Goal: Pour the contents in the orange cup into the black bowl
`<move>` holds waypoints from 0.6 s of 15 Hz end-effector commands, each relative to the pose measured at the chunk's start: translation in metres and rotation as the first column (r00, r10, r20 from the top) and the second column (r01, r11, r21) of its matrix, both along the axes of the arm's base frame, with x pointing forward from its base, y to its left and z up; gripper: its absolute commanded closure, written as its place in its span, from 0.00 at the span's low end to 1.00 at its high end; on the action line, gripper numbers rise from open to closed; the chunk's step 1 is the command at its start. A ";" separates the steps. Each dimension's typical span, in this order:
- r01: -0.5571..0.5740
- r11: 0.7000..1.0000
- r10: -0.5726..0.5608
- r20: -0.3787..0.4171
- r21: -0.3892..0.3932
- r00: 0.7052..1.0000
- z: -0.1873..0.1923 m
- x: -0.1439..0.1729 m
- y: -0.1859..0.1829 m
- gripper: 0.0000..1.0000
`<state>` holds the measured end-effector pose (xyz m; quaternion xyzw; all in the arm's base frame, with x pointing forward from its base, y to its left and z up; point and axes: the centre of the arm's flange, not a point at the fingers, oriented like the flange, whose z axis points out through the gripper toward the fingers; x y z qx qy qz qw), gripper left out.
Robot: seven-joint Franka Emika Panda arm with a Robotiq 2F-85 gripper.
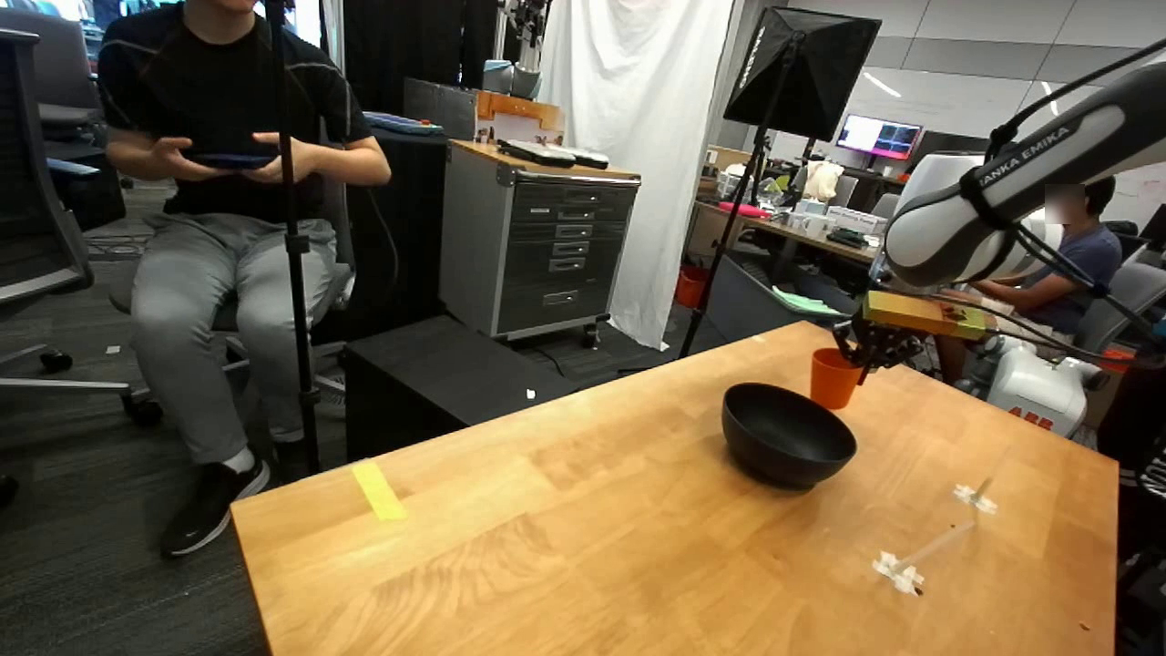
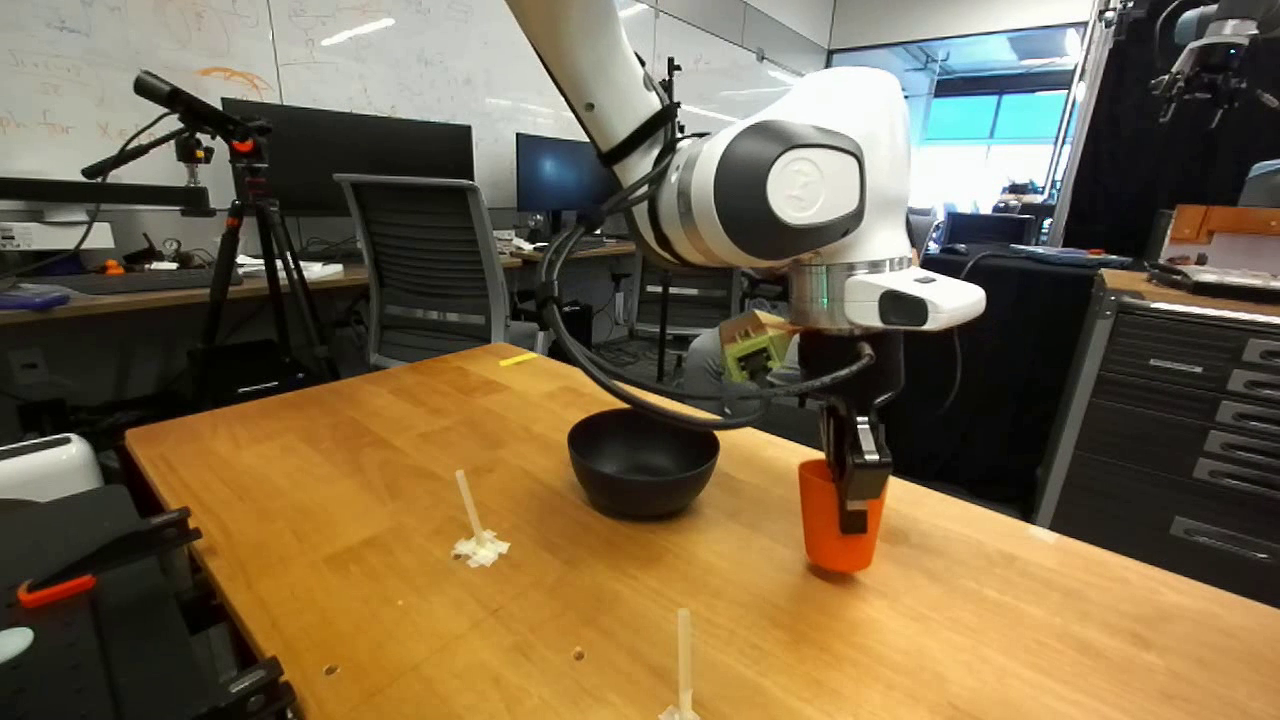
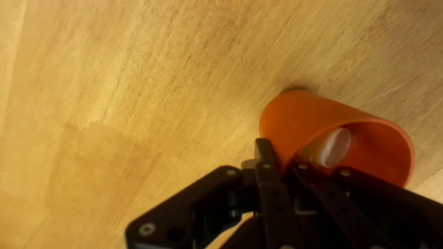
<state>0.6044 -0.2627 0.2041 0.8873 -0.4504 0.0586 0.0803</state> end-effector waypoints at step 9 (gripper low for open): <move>0.099 0.991 -0.081 0.178 -0.093 0.981 0.051 -0.059 0.050 0.99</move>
